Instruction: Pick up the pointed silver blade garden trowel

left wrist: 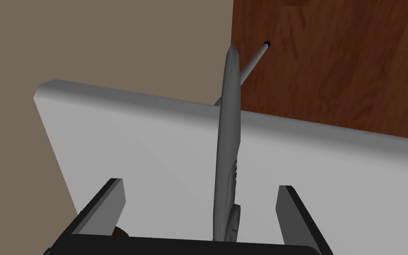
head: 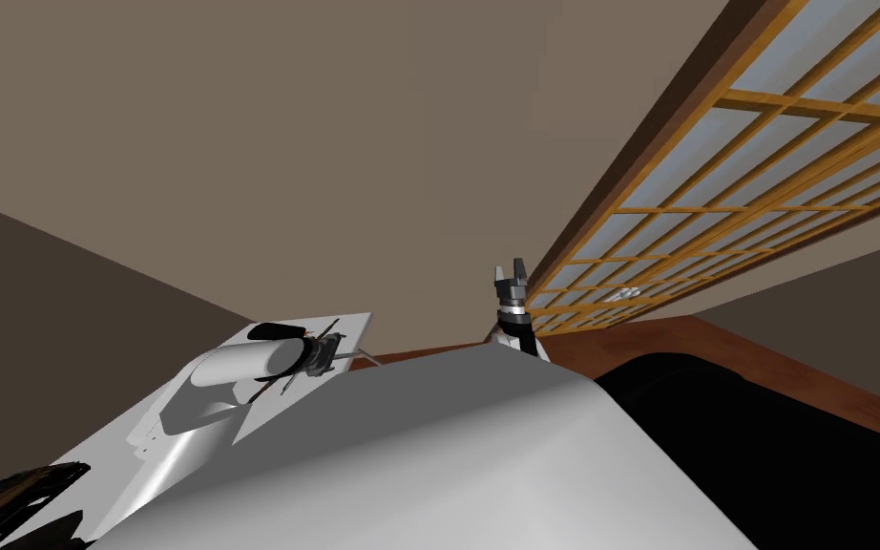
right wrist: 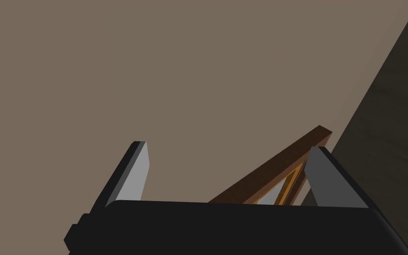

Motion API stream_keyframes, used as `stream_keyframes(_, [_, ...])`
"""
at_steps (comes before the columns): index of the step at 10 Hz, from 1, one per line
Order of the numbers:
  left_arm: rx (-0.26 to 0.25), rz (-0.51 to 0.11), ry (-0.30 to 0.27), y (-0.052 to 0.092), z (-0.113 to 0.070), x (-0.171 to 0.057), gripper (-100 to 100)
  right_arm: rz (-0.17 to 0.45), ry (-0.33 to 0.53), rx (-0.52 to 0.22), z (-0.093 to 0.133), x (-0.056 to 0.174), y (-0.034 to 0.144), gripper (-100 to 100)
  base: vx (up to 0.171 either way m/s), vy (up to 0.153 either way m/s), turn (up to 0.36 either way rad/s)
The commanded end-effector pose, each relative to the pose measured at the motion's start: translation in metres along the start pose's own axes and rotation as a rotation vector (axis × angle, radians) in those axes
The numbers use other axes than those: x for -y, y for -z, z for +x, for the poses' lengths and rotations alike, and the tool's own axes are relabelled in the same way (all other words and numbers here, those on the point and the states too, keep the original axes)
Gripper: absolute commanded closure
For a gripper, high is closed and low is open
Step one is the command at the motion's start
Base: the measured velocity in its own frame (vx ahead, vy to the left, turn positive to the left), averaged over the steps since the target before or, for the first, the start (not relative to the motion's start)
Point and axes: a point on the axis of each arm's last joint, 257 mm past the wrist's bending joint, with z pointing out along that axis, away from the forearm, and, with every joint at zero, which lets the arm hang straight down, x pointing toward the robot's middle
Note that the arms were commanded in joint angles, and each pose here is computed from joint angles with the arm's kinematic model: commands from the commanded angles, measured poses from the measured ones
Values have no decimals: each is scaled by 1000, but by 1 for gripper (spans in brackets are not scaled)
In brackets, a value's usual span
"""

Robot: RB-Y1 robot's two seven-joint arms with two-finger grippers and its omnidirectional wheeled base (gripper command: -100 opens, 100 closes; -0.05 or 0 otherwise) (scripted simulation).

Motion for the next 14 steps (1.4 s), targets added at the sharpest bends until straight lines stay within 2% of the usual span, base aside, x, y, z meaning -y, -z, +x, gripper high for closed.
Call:
stream_keyframes(1, [0, -38, 0, 0, -2, -10, -100, 0, 0, 0, 0, 0, 0, 0, 65, 22, 3])
stream_keyframes(11, [-1, -278, -4, 16, -13, -67, -100, 0, 0, 0, 0, 0, 0, 0, 51, 26, 1])
stream_keyframes(12, [-1, -295, -4, 18, -14, -71, -100, 0, 0, 0, 0, 0, 0, 0, 26, 11, -1])
stream_keyframes(13, [-1, -280, -4, 16, -14, -68, -100, 0, 0, 0, 0, 0, 0, 0, 12, 3, 0])
stream_keyframes(14, [-1, -285, -4, 17, -14, -69, 0, 0, 0, 0, 0, 0, 0, 0, 0, 0, 0])
